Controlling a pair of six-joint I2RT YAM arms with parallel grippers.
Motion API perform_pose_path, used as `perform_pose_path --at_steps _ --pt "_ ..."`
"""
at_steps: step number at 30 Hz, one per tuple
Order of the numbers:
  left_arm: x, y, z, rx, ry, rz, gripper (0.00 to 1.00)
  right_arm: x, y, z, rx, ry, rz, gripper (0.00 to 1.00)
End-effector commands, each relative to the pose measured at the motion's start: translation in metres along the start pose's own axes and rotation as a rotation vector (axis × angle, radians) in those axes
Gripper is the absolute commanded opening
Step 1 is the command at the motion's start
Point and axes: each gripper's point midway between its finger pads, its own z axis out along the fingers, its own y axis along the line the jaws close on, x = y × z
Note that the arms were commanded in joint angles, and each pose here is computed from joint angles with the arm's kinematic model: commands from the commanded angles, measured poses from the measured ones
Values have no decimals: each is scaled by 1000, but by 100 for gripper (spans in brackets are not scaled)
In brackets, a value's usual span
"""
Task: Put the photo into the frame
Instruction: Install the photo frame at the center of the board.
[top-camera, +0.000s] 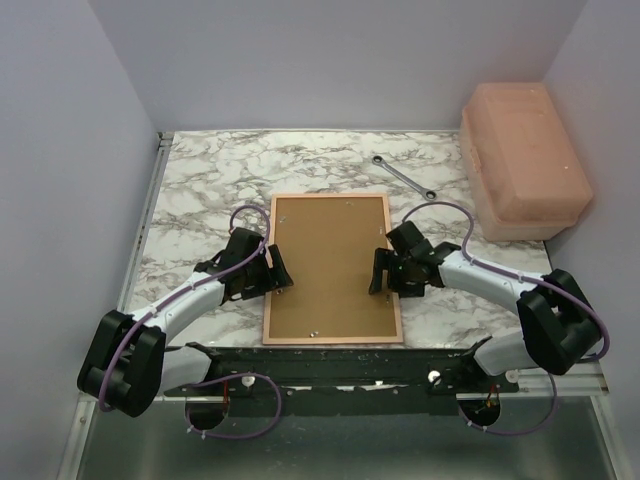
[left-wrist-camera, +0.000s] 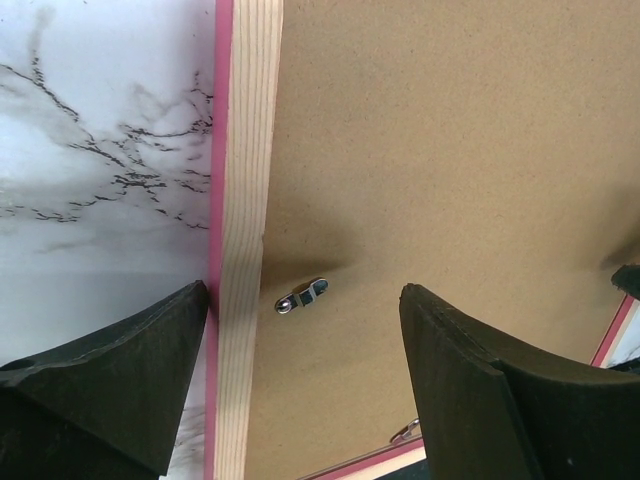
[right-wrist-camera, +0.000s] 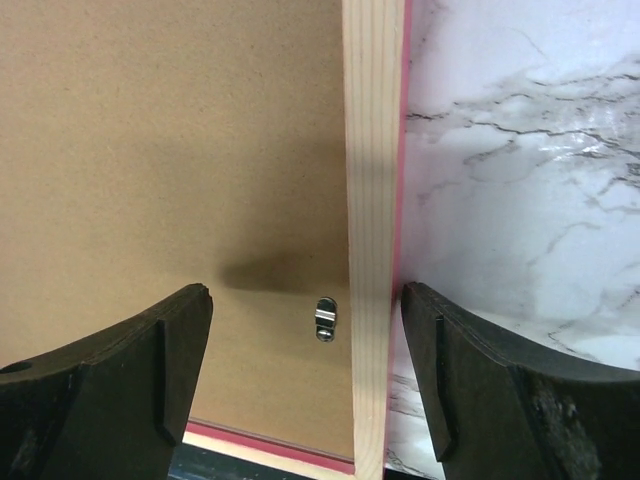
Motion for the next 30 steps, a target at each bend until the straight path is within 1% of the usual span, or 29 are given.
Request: perform_pose_path --at_steps 1,4,10,15,16,21,25,26,30 --pt "9 3 -1 -22 38 -7 78 24 -47 1 236 57 -17 83" --pt "10 6 -1 -35 39 -3 77 26 -48 0 259 57 -27 81" --pt "11 8 0 -39 40 7 75 32 -54 3 305 67 -20 66" --pt "10 5 3 -28 46 11 74 35 -51 5 297 74 -17 53" --pt "10 4 4 -27 47 12 73 35 -50 5 296 76 -16 52" --pt "10 2 7 -24 60 13 73 37 -45 0 285 79 -20 53" --pt "12 3 7 -27 63 17 73 39 -45 -4 276 82 -12 63" --pt "12 4 7 -28 65 19 73 40 -45 -5 277 81 -9 63" --pt "17 8 7 -39 73 24 72 40 -50 -10 286 63 -2 63"
